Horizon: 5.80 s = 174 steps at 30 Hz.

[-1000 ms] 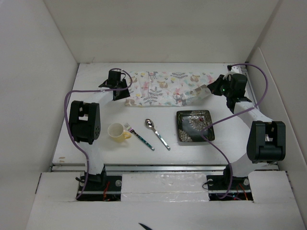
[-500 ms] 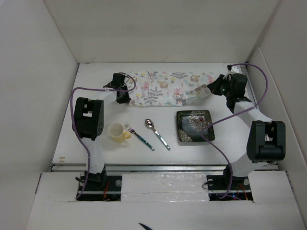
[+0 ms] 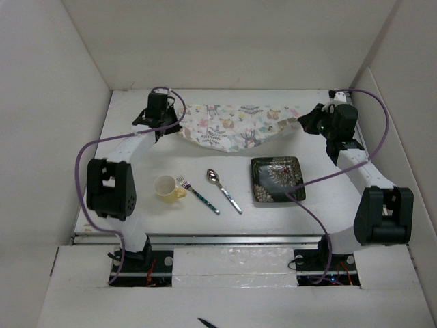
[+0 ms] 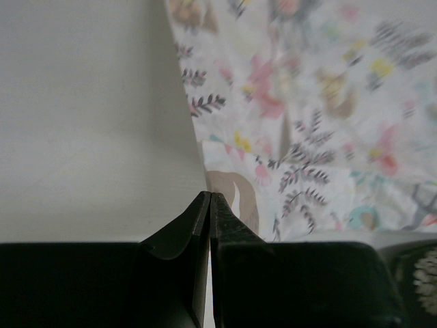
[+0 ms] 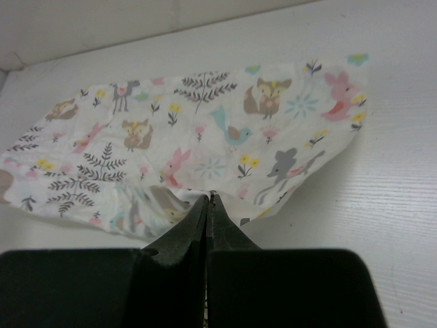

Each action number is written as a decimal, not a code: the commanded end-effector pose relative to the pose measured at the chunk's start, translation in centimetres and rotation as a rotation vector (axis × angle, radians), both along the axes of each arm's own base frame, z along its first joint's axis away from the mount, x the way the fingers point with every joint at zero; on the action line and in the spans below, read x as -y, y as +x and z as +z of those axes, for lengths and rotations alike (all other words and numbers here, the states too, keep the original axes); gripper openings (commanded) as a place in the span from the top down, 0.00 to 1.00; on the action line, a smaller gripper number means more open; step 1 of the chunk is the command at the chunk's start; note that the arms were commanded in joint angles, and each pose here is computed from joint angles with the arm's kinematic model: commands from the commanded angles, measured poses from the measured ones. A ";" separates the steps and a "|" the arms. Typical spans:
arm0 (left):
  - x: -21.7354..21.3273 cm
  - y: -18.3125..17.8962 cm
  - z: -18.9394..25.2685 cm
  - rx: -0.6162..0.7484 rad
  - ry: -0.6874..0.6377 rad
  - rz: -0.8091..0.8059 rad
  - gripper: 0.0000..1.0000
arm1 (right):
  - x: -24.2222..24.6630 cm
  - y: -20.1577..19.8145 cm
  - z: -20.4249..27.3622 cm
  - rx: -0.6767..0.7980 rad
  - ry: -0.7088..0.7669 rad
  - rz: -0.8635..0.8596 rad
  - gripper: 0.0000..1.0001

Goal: Set the dinner table for one person

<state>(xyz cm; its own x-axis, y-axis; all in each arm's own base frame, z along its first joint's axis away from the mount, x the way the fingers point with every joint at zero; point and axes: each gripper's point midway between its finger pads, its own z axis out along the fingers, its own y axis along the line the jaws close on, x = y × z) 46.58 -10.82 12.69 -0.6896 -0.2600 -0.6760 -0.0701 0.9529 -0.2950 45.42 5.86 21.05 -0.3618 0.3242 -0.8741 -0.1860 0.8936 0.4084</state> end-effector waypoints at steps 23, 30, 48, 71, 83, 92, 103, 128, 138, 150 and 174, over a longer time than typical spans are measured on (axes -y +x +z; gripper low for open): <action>-5.2 -4.8 29.9 0.721 -0.129 0.222 1.00 | 1.0 -4.3 21.4 0.413 -0.053 -0.093 1.00; -5.0 4.4 20.3 0.545 -0.039 0.268 1.00 | 0.1 6.2 13.2 0.258 -0.021 -0.043 1.00; -6.9 17.7 5.9 0.318 0.100 0.335 1.00 | -3.9 22.5 2.1 0.097 -0.041 -0.022 1.00; -4.2 16.8 2.4 0.208 0.127 0.205 0.63 | 4.1 19.6 1.0 -0.015 -0.143 -0.293 0.46; -6.2 12.3 -7.7 -0.116 0.178 0.173 0.61 | 2.9 6.4 -9.8 -0.239 0.038 -0.140 0.61; -6.3 13.7 -8.8 -0.119 0.199 0.170 0.61 | 2.1 2.1 -13.8 -0.400 0.119 -0.143 0.54; -4.9 16.9 -7.7 -0.061 0.137 0.141 0.58 | 2.2 -0.4 -15.2 -0.454 0.120 -0.144 0.65; 0.1 9.4 25.8 0.655 -0.234 0.021 0.47 | 3.8 -10.2 -11.8 -0.252 0.183 -0.327 0.37; 6.3 1.8 30.8 0.673 -0.428 -0.157 0.91 | 3.3 -13.5 -14.4 -0.358 0.220 -0.268 0.37; 4.8 -14.6 25.6 0.633 -0.488 -0.266 0.81 | 1.1 -14.3 -15.8 -0.457 0.356 -0.082 0.45; 3.3 -20.3 21.6 0.651 -0.306 -0.330 0.61 | -1.2 -13.9 -8.1 -0.312 0.470 0.097 1.00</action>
